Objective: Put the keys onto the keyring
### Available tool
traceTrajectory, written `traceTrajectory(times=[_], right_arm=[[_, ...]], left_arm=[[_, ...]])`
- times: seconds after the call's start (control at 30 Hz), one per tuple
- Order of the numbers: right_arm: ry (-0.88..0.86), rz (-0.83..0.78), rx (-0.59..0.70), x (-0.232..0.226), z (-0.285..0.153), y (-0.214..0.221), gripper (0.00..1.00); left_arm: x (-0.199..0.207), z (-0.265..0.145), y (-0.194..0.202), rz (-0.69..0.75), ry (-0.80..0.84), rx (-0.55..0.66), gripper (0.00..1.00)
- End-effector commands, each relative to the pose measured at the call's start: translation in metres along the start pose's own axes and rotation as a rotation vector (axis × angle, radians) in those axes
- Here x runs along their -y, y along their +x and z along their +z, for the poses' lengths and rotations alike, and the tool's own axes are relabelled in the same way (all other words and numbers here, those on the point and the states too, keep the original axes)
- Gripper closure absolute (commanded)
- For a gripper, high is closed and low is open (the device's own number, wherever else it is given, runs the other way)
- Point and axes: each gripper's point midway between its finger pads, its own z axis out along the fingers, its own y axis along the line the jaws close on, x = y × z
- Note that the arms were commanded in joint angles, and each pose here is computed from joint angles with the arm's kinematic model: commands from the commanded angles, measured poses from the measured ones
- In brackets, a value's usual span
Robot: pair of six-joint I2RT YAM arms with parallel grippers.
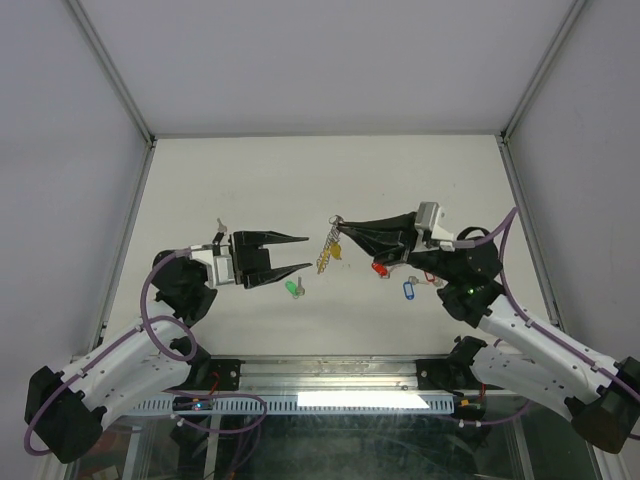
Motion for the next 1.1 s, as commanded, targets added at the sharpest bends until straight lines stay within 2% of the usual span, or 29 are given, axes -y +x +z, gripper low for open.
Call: traceTrajectory(times=[0.0, 0.13, 0.5, 0.73, 1.07], right_arm=[[-0.070, -0.083, 0.048, -0.013, -0.005, -0.012, 1.00], [-0.143, -0.099, 0.037, -0.025, -0.007, -0.007, 1.00], [-0.246, -0.112, -0.011, -0.038, -0.005, 0.003, 1.00], [-0.257, -0.101, -0.024, -0.038, -0.001, 0.005, 1.00], [-0.244, -0.094, -0.024, -0.034, 0.002, 0.005, 1.00]], left_arm=[[-0.015, 0.004, -0.038, 0.044, -0.050, 0.091, 0.58], [-0.016, 0.006, -0.042, 0.042, -0.050, 0.097, 0.62], [-0.015, 0.010, -0.022, 0.003, -0.015, 0.051, 0.69], [-0.012, 0.014, -0.018, -0.004, 0.016, 0.050, 0.72], [0.001, 0.020, -0.011, -0.011, 0.082, 0.036, 0.71]])
